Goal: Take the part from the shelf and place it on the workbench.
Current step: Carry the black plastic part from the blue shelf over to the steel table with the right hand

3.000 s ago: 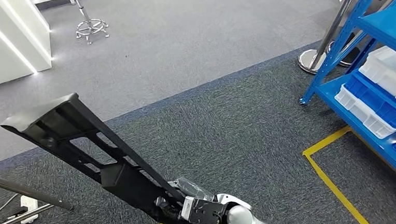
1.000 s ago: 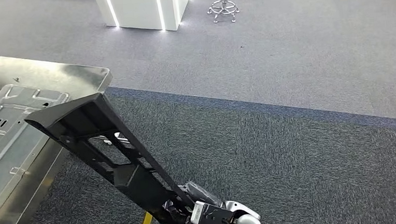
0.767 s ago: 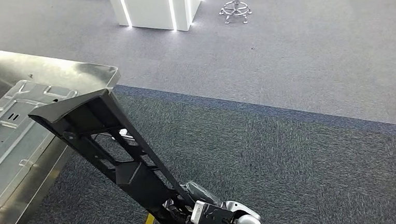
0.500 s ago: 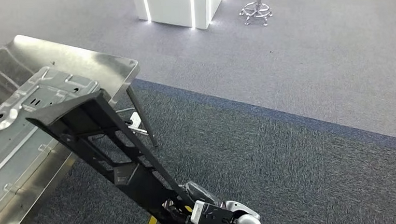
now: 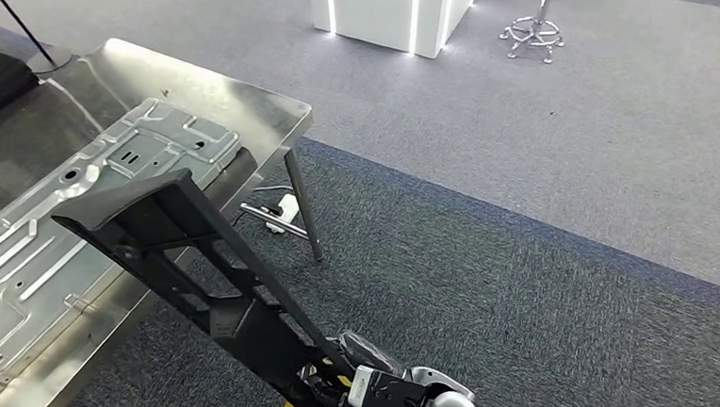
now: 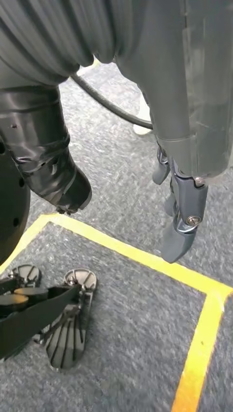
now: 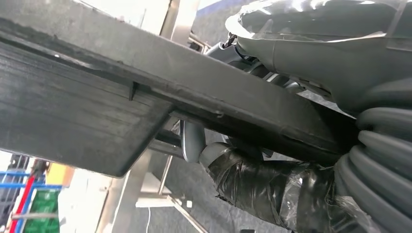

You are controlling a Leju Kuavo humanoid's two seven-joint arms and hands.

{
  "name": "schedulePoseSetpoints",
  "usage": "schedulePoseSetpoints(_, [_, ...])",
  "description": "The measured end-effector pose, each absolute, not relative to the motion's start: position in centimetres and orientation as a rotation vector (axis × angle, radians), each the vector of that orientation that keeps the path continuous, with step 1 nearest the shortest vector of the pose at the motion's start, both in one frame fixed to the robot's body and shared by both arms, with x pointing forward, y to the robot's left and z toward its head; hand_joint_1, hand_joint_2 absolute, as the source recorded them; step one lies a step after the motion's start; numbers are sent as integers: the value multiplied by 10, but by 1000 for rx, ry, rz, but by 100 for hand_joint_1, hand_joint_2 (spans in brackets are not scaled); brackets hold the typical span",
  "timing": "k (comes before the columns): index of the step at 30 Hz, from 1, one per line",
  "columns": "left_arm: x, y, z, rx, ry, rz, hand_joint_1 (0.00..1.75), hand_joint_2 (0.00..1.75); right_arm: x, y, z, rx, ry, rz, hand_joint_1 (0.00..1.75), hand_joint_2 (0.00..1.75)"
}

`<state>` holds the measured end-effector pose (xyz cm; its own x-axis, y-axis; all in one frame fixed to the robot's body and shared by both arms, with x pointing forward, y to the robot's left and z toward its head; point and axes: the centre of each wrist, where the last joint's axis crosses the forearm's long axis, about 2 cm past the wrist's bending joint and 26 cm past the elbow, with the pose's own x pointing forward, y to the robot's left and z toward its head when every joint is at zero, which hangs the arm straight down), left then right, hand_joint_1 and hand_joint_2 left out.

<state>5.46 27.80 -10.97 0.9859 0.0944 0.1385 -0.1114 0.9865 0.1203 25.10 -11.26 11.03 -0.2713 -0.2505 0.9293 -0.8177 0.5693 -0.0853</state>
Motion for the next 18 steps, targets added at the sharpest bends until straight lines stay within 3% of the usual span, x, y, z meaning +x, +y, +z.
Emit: schedulePoseSetpoints(18, [53,279,-110,129,-141,94,0,175,253,-111,114,878,-1820,717,169,175])
